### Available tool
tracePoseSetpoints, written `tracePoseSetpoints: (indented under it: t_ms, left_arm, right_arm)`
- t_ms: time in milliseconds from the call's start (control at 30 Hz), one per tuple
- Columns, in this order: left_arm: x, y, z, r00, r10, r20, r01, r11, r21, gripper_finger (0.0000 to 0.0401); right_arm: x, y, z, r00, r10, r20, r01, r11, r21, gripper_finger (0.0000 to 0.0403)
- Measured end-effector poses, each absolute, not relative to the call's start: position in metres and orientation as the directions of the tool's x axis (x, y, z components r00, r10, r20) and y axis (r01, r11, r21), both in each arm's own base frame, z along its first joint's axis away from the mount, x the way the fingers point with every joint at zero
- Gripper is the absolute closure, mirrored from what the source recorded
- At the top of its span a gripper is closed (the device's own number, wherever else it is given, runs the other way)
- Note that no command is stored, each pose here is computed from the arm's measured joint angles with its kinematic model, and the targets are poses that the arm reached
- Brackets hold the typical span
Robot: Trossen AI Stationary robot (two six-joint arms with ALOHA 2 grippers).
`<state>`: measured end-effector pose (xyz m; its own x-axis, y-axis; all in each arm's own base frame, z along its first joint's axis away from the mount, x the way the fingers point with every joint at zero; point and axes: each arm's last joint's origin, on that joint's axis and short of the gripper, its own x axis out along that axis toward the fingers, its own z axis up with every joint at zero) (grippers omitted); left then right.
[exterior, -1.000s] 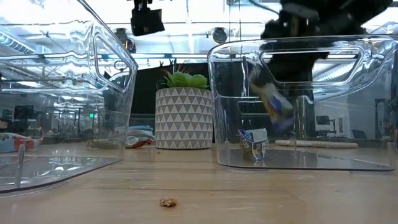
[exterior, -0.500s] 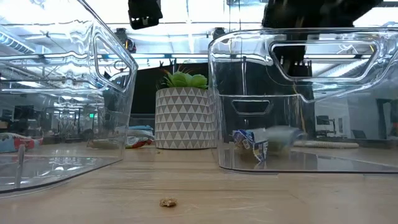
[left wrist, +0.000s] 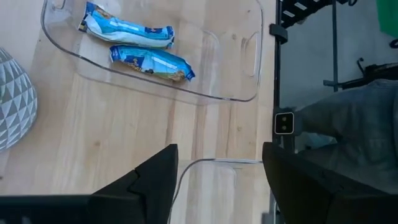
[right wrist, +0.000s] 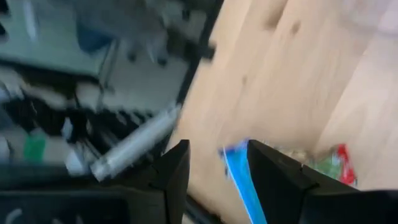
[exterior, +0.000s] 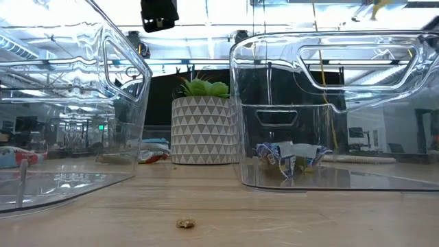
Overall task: Pick and place Granola Bars by type
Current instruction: Put the blue granola bar into the middle transparent bin
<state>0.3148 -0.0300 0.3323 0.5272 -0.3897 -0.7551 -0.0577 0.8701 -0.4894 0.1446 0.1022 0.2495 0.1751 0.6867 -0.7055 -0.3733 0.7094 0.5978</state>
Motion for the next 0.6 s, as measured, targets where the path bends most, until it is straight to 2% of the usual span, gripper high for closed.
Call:
tracePoseSetpoints:
  t_ms: [200,467,600]
  left_arm:
    - [0.315,-0.03,0.332,0.53,-0.377,-0.759,-0.072,0.873,-0.483,0.0169]
    - [0.315,-0.029,0.332,0.539,-0.341,-0.77,-0.096,0.884,-0.458,0.0171]
    - [0.315,-0.029,0.332,0.539,-0.341,-0.77,-0.12,0.874,-0.471,0.0176]
  right_arm:
    - [0.136,0.122,0.231,0.044,0.657,-0.752,-0.467,0.679,0.566,0.0259]
    - [0.13,0.137,0.19,0.002,0.553,-0.833,-0.522,0.711,0.471,0.0259]
    - [0.127,0.137,0.17,-0.021,0.574,-0.818,-0.491,0.707,0.509,0.0259]
